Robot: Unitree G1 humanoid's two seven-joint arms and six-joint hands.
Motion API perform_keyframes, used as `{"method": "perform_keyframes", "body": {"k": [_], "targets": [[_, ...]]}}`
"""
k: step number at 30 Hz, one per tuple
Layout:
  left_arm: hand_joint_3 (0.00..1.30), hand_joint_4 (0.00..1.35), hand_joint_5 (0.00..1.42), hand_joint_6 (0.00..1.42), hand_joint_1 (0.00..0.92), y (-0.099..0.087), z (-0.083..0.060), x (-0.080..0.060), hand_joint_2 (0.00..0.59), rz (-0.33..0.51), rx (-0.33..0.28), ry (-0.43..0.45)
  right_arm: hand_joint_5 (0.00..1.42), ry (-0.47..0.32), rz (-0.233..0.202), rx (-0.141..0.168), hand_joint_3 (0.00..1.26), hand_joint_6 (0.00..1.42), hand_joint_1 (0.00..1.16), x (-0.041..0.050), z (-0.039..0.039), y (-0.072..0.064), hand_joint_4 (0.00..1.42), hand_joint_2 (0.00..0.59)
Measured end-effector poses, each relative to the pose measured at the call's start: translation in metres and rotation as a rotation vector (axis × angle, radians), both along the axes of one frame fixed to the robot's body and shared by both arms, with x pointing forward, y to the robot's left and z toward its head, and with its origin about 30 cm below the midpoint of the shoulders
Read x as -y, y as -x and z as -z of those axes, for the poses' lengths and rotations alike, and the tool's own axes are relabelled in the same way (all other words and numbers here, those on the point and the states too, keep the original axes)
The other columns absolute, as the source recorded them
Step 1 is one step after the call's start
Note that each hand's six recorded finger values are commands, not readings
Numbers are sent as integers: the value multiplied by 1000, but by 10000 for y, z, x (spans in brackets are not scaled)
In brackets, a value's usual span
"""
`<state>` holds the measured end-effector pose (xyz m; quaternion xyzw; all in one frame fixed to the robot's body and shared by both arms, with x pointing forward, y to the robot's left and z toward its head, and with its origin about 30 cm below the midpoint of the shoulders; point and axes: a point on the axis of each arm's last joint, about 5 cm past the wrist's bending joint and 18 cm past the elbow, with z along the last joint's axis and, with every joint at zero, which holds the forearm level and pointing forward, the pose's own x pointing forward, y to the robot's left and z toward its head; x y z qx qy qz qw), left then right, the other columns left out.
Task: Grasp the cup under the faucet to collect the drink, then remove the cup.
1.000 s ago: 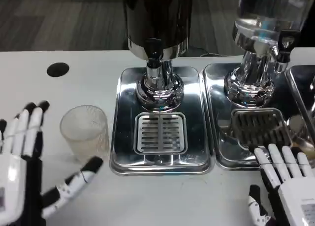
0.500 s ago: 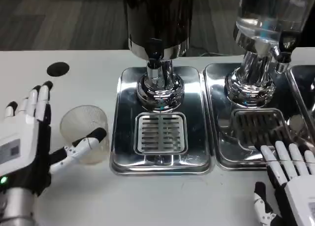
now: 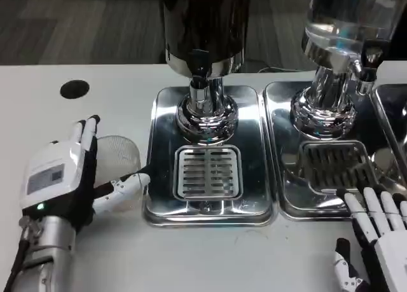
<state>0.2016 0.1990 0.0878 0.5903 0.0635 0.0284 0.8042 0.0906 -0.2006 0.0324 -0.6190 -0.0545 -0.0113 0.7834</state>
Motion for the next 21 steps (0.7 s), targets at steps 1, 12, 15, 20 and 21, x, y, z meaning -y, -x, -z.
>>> {"method": "perform_keyframes", "body": {"k": [1,12,15,20,21], "targets": [[66,62,319,302,54,-3,1,1,43,2,-1,-2,0,-1,-1,1,111,0,170,0,0,-4,0,554],[573,539,898,1258,371,21,-12,-27,88,-6,33,-4,0,-10,-9,4,136,0,171,-10,19,-55,0,554],[643,614,957,1345,425,37,-27,-26,56,-10,45,-2,0,-17,-10,2,140,0,171,-24,29,-59,0,554],[696,691,994,1406,466,46,-25,-17,33,-19,49,3,0,-24,-10,-2,142,0,172,-31,41,-59,0,554],[704,704,995,1411,472,49,-23,-13,31,-24,57,6,0,-26,-11,-3,142,0,172,-31,43,-58,0,554]]}}
